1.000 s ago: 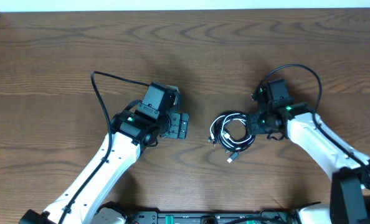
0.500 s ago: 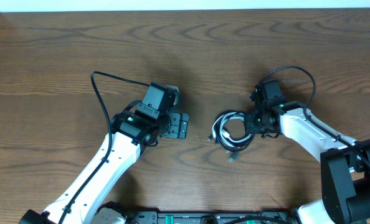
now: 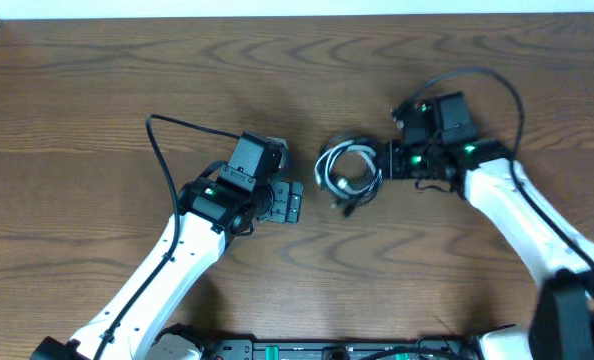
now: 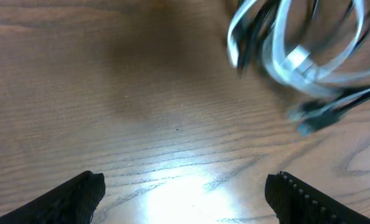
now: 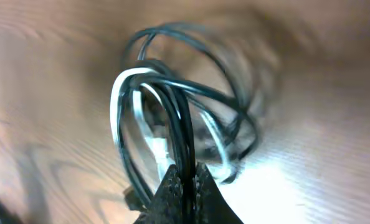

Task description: Untangle cables

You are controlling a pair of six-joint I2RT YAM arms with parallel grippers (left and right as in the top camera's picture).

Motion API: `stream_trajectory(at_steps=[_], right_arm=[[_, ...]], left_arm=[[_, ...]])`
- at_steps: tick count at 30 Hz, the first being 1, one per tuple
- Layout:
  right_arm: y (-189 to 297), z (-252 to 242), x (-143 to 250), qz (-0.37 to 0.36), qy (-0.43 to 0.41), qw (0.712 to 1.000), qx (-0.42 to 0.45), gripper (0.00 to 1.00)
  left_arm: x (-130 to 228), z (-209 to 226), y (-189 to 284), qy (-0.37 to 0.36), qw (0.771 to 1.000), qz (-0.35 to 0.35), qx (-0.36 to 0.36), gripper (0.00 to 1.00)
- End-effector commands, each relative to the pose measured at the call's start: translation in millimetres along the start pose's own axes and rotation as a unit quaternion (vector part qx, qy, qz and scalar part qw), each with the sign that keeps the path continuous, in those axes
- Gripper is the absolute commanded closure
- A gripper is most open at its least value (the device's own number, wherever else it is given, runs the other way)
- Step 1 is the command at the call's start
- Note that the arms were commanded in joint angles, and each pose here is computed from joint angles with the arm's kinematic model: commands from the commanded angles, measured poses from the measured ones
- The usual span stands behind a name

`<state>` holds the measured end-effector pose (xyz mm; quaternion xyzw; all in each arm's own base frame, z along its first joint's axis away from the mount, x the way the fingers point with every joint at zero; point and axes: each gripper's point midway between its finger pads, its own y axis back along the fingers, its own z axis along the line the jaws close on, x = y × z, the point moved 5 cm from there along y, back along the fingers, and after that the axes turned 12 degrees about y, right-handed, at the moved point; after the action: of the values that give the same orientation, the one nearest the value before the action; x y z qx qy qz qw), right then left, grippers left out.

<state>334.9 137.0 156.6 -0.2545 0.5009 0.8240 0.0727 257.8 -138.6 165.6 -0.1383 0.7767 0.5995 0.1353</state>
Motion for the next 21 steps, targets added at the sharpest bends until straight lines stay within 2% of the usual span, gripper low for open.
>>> stream_trajectory(at_steps=[1, 3, 5, 7, 10, 14, 19, 21], right_arm=[[31, -30, -7, -0.035, -0.055, 0.986, 0.156, 0.99], [32, -31, 2, -0.010, -0.038, 0.985, 0.169, 0.99], [24, -9, 11, 0.026, 0.043, 0.996, 0.079, 0.99], [22, 17, 18, 0.041, 0.108, 0.993, -0.020, 0.99], [23, 34, 20, 0.041, 0.125, 0.988, -0.079, 0.99], [21, 37, 19, 0.038, 0.133, 0.987, -0.076, 0.99], [19, 16, 17, 0.041, 0.087, 0.995, 0.014, 0.99], [20, 14, 17, 0.041, 0.074, 0.996, 0.024, 0.99]], left_arm=[[-9, -4, 6, 0.003, 1.000, -0.016, 0.002, 0.12], [-9, -4, 6, 0.003, 1.000, -0.016, 0.002, 0.12], [-9, -4, 6, 0.003, 1.000, -0.017, 0.002, 0.12], [-10, -5, 6, 0.003, 1.000, -0.020, 0.004, 0.12], [-12, -6, 6, 0.003, 1.000, -0.025, 0.007, 0.12], [-13, -6, 6, 0.003, 1.000, -0.028, 0.008, 0.12], [-13, -6, 6, 0.003, 1.000, -0.028, 0.008, 0.12], [-13, -6, 6, 0.003, 1.000, -0.028, 0.008, 0.12]])
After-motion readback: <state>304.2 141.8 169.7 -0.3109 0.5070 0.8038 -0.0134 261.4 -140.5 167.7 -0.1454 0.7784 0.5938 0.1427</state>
